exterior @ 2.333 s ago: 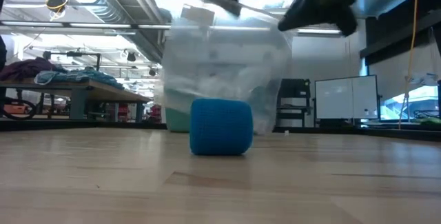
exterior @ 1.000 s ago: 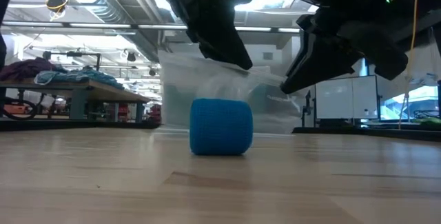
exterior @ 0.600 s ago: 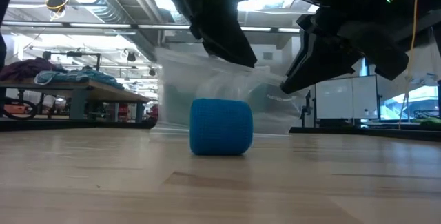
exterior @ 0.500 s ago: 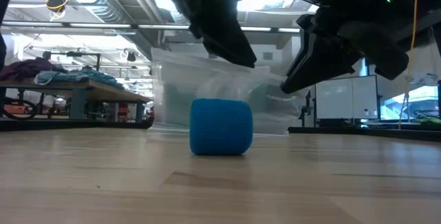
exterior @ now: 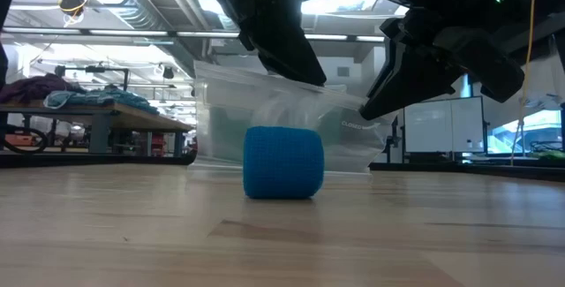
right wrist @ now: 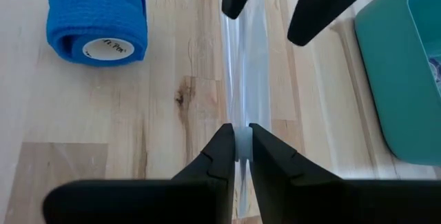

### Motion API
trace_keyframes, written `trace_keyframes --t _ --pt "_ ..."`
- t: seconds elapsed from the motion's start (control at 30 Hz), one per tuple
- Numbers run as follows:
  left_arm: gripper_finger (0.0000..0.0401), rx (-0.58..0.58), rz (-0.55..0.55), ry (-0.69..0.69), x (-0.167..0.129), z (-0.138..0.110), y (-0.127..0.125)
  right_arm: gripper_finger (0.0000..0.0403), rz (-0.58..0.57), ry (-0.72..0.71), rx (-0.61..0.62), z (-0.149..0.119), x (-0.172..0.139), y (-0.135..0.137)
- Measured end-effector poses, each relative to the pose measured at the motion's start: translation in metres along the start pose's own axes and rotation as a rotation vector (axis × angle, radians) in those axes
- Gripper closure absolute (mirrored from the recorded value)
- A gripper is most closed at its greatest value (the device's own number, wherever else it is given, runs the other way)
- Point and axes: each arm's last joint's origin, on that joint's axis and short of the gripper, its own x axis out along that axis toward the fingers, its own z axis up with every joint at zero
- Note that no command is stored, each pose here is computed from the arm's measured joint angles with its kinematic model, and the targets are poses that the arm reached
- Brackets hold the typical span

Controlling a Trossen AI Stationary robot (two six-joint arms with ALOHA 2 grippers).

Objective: Roll bandage
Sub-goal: Open the transparent zip bag

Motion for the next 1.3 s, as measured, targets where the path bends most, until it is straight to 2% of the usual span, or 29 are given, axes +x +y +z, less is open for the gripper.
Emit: trace_keyframes --t 0.7,1.3 --pt "0.0239 -0.019 0.010 -0.051 0.0019 0.0046 0.0037 0.0363 0.000 0.000 0.000 0.0001 -0.0002 -0.0001" --pt "0.0239 -0.009 0.011 -0.026 0.0069 0.0013 0.0034 0.0363 0.000 0.000 0.000 0.0000 -0.0002 -0.0001"
